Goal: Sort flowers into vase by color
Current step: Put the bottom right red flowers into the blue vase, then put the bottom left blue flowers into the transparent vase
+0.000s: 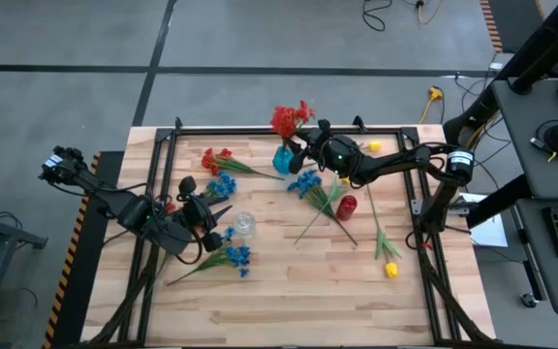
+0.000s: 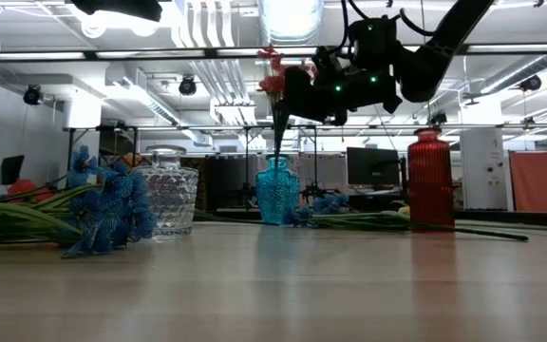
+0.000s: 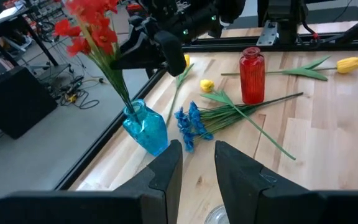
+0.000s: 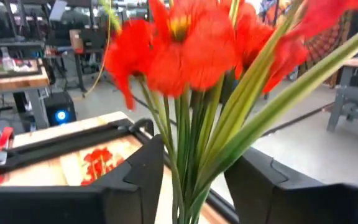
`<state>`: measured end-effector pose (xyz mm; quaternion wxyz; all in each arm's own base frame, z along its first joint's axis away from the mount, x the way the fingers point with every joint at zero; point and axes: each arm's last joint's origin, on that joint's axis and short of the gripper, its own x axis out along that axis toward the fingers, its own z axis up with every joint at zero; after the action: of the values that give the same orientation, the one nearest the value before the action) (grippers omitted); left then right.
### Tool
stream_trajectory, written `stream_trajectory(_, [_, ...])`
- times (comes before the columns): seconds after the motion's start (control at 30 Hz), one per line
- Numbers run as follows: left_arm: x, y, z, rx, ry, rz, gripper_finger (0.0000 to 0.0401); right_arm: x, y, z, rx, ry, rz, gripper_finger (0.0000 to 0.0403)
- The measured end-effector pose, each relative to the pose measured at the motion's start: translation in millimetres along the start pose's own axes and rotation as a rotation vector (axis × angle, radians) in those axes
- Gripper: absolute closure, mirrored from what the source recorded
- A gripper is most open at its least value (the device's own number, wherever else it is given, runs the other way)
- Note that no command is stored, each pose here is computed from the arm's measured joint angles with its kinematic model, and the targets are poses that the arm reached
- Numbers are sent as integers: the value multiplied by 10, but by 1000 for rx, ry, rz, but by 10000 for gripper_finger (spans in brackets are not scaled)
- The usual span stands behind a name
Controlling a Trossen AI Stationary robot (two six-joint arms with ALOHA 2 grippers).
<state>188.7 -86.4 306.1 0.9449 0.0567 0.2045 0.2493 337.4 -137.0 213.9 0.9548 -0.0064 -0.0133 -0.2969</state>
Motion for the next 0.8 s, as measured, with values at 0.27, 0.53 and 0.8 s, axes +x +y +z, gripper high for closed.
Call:
stream_trajectory(0.27, [2, 0, -5, -57, 2, 1, 323, -68, 6, 4, 23, 131, 11, 194])
stream_trajectory(0.53, [-8, -18, -41, -134, 42, -53, 323, -264, -2, 174, 26, 269, 11, 155])
stream_trajectory(0.8, [-20, -60, -76, -168, 133, -195, 323, -520, -54, 412, 9, 355, 9, 140])
